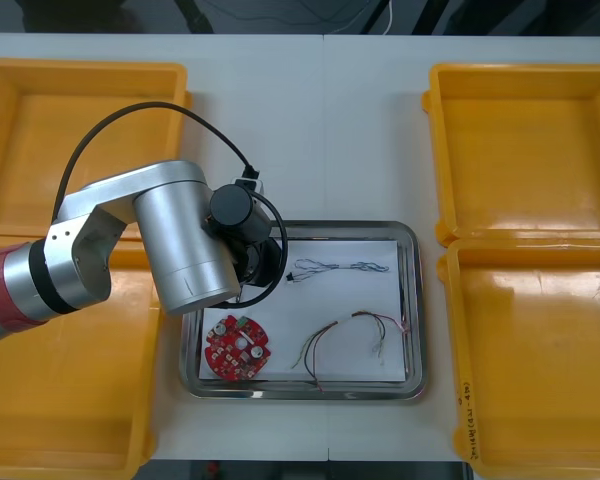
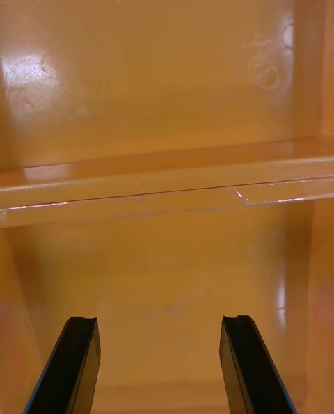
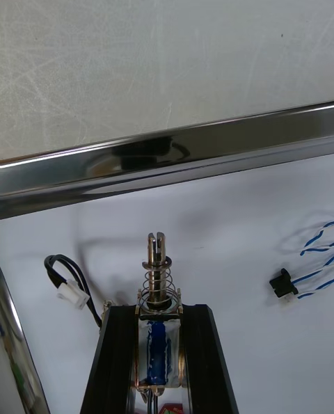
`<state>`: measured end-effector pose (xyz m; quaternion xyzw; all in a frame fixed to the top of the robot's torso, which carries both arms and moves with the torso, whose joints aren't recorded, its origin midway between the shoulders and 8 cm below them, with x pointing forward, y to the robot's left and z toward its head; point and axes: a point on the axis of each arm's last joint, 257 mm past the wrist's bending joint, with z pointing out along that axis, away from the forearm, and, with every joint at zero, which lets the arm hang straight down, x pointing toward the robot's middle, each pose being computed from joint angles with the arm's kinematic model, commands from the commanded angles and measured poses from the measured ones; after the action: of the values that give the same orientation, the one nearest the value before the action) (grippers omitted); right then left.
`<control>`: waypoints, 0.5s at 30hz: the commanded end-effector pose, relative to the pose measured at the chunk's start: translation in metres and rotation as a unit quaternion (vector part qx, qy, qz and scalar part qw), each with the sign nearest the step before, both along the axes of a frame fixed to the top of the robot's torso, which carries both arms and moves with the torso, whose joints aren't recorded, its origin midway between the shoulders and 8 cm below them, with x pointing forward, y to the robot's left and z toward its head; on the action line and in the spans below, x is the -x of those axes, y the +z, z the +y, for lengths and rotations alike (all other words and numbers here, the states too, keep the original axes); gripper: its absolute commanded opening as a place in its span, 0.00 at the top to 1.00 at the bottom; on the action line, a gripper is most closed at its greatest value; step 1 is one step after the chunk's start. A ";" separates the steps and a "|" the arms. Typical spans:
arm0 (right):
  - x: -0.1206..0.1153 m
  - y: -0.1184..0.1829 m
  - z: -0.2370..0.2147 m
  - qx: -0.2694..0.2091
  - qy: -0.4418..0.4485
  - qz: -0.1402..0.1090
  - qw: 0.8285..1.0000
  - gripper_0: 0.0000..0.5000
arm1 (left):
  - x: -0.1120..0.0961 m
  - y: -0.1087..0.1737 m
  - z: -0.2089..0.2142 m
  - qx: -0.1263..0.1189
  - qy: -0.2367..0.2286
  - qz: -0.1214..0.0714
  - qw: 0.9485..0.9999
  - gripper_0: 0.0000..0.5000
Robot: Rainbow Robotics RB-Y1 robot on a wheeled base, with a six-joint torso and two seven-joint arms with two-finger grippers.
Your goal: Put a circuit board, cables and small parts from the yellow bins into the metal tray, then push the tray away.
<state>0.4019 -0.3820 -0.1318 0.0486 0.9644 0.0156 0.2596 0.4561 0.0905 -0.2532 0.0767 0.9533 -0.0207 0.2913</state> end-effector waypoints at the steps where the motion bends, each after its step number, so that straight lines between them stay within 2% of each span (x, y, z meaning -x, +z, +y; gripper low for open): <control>1: 0.003 0.017 -0.014 0.011 -0.021 -0.015 1.000 0.00 | -0.003 0.005 -0.009 0.024 0.015 -0.009 1.000 0.37; 2: 0.003 0.017 -0.014 0.011 -0.021 -0.015 1.000 0.00 | -0.003 0.005 -0.009 0.024 0.015 -0.009 1.000 0.37; 3: 0.003 0.017 -0.014 0.011 -0.022 -0.016 1.000 0.00 | -0.003 0.005 -0.010 0.026 0.015 -0.010 0.999 0.27; 4: 0.003 0.017 -0.014 0.011 -0.022 -0.016 1.000 0.00 | -0.003 0.005 -0.010 0.026 0.015 -0.010 0.999 0.25; 9: 0.004 0.016 -0.013 0.010 -0.021 -0.014 1.000 0.00 | -0.004 0.007 -0.010 0.028 0.017 -0.013 0.999 0.00; 15: 0.003 0.017 -0.015 0.010 -0.024 -0.016 1.000 0.00 | -0.005 0.007 -0.007 0.027 0.020 -0.012 0.999 0.00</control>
<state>0.4018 -0.3817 -0.1318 0.0482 0.9644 0.0161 0.2594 0.4582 0.0869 -0.2514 0.0787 0.9513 -0.0271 0.2967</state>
